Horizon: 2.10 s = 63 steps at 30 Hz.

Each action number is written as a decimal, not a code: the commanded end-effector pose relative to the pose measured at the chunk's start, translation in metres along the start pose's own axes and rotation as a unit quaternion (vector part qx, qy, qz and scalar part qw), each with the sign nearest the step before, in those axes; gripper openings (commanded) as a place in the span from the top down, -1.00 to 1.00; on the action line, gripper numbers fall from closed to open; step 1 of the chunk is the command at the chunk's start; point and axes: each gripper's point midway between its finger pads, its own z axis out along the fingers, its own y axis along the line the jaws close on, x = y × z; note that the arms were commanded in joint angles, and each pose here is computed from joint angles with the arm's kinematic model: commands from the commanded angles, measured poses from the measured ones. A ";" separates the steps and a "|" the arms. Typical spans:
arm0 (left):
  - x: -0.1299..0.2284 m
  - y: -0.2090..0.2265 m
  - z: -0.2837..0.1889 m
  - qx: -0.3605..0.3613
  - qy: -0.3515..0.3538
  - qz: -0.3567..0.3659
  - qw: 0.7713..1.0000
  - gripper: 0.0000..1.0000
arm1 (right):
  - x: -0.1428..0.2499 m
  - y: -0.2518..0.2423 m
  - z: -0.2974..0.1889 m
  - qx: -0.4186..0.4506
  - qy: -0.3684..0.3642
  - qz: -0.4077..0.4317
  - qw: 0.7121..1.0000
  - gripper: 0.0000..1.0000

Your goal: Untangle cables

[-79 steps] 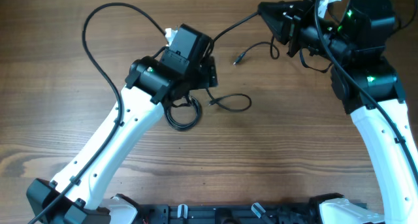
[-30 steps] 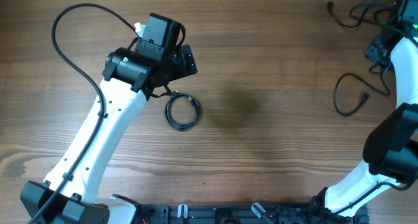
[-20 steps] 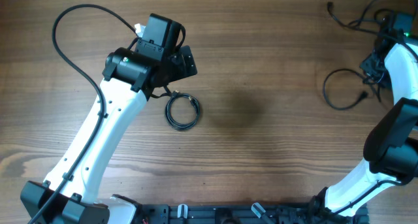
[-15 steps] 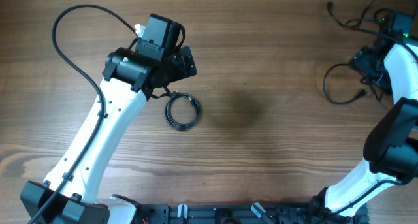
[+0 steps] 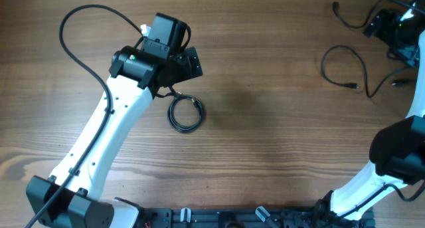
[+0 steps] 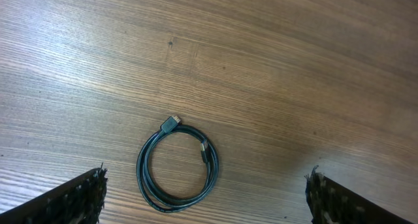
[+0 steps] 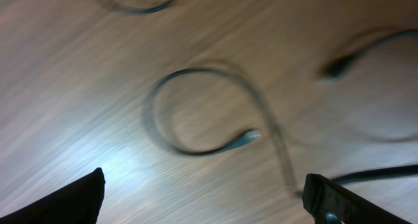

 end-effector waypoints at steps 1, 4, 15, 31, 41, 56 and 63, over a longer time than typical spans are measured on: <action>0.000 -0.002 0.006 0.000 0.006 -0.002 1.000 -1.00 | -0.010 -0.040 -0.007 0.109 -0.035 0.018 0.993 -0.99; 0.001 0.000 0.006 -0.002 0.010 -0.002 1.000 -1.00 | 0.006 -0.057 0.016 0.125 -0.005 0.036 0.992 -1.00; 0.002 0.001 0.006 -0.004 0.012 -0.001 1.000 -1.00 | 0.034 -0.084 0.085 0.040 0.040 0.102 0.993 0.55; 0.004 -0.005 0.005 0.010 0.018 -0.002 1.000 -1.00 | -0.010 -0.065 0.051 -0.015 -0.029 0.070 0.997 0.81; 0.003 -0.005 0.006 0.012 0.016 -0.002 1.000 -1.00 | 0.029 -0.090 0.094 0.047 0.041 0.112 0.992 -1.00; -0.001 -0.008 0.006 0.017 0.009 -0.003 1.000 -1.00 | 0.048 -0.016 0.024 -0.044 0.037 0.080 0.995 -1.00; 0.001 -0.008 0.006 0.017 0.012 -0.003 1.000 -1.00 | 0.090 0.106 0.003 -0.227 0.044 -0.234 0.944 -0.99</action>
